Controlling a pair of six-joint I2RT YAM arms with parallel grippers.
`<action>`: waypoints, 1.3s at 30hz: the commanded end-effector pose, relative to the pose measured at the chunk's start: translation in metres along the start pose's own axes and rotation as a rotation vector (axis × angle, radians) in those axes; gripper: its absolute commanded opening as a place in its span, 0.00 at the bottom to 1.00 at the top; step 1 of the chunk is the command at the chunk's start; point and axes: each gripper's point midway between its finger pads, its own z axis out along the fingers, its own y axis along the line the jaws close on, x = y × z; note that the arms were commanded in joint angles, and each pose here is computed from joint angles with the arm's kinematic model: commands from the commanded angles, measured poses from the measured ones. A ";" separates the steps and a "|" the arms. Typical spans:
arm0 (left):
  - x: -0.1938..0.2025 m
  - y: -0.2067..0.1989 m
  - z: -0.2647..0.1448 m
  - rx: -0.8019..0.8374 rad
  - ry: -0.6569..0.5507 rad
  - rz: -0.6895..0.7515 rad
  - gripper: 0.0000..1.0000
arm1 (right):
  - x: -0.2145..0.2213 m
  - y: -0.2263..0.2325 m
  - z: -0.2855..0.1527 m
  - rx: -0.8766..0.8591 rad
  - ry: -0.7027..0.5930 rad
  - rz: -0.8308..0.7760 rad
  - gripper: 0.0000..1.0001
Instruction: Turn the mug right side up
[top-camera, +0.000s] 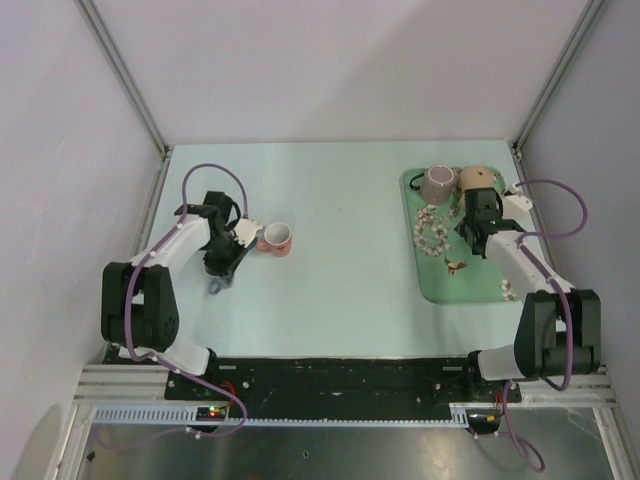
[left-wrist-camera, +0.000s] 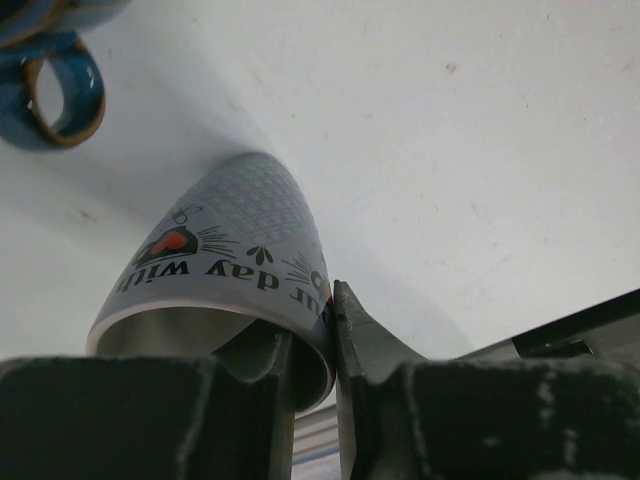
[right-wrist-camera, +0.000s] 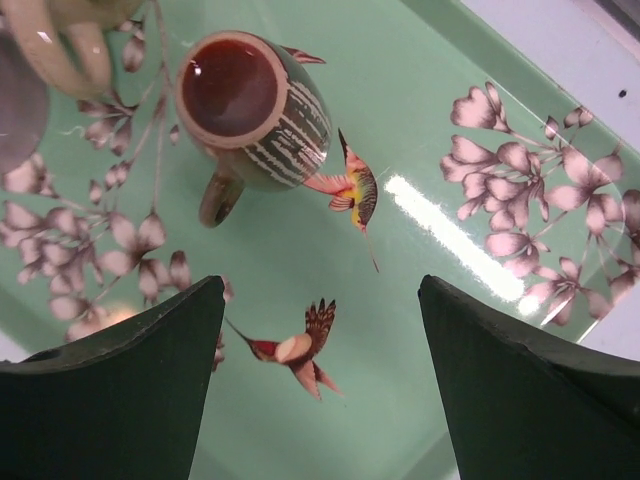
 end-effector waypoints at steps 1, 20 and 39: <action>-0.020 0.004 0.012 0.013 -0.092 0.072 0.05 | -0.009 0.008 0.017 0.066 -0.058 0.083 0.84; -0.015 0.016 -0.041 -0.080 -0.049 0.020 0.72 | -0.001 0.042 0.060 0.199 0.064 0.095 0.82; -0.024 0.022 -0.088 -0.140 -0.111 0.033 0.73 | 0.004 0.026 0.077 0.210 0.164 -0.086 0.60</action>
